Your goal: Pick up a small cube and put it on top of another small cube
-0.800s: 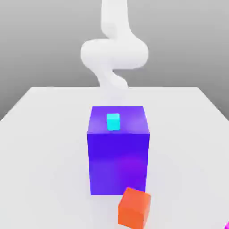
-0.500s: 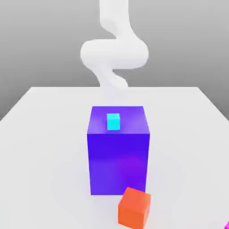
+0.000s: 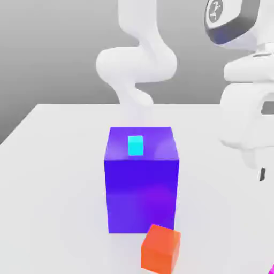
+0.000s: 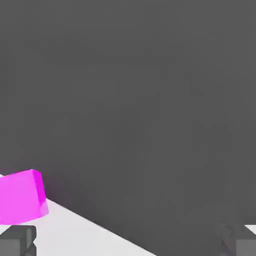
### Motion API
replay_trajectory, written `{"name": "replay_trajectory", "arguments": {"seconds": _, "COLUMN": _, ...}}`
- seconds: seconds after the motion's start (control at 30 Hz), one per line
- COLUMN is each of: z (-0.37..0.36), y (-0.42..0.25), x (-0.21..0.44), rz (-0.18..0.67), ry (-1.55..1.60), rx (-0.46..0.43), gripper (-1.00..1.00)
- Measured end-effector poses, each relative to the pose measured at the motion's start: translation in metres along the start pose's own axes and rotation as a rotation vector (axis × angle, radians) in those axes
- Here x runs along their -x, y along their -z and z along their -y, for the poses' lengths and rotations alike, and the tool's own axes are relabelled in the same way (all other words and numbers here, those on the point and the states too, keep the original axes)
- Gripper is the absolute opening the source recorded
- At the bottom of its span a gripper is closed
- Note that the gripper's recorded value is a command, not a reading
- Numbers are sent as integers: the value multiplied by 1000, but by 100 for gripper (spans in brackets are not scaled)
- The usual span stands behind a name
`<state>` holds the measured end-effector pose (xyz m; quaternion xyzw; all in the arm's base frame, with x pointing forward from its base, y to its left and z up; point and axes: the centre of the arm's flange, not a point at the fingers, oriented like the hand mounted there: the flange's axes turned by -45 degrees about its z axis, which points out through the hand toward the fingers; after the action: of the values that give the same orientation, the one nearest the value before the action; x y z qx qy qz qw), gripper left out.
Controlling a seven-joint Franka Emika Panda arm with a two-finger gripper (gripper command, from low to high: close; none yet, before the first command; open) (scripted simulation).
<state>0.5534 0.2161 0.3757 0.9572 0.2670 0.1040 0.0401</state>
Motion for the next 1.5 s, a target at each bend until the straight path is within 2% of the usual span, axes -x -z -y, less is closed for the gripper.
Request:
{"name": "replay_trajectory", "arguments": {"seconds": 0.3, "z": 90, "y": -137, "x": -2, "rz": 146, "ry": 178, "rx": -130, "gripper": 0}}
{"name": "replay_trajectory", "arguments": {"seconds": 0.43, "z": 109, "y": -202, "x": 8, "rz": 164, "ry": 199, "rx": -150, "gripper": 0}}
{"name": "replay_trajectory", "arguments": {"seconds": 0.47, "z": 111, "y": -212, "x": 11, "rz": 164, "ry": 200, "rx": -151, "gripper": -100}}
{"name": "replay_trajectory", "arguments": {"seconds": 0.67, "z": 112, "y": -217, "x": 12, "rz": 165, "ry": 200, "rx": -153, "gripper": -100}}
{"name": "replay_trajectory", "arguments": {"seconds": 0.8, "z": 105, "y": -170, "x": 3, "rz": 165, "ry": 200, "rx": -153, "gripper": -100}}
{"name": "replay_trajectory", "arguments": {"seconds": 0.97, "z": -12, "y": -165, "x": 22, "rz": 200, "ry": -173, "rx": -115, "gripper": -100}}
{"name": "replay_trajectory", "arguments": {"seconds": 1.13, "z": -130, "y": -167, "x": 68, "rz": 227, "ry": -578, "rx": -73, "gripper": -100}}
{"name": "replay_trajectory", "arguments": {"seconds": 1.3, "z": -234, "y": -161, "x": 138, "rz": 244, "ry": -985, "rx": -30, "gripper": -100}}
{"name": "replay_trajectory", "arguments": {"seconds": 1.5, "z": -339, "y": -144, "x": 252, "rz": 251, "ry": -1499, "rx": 27, "gripper": -100}}
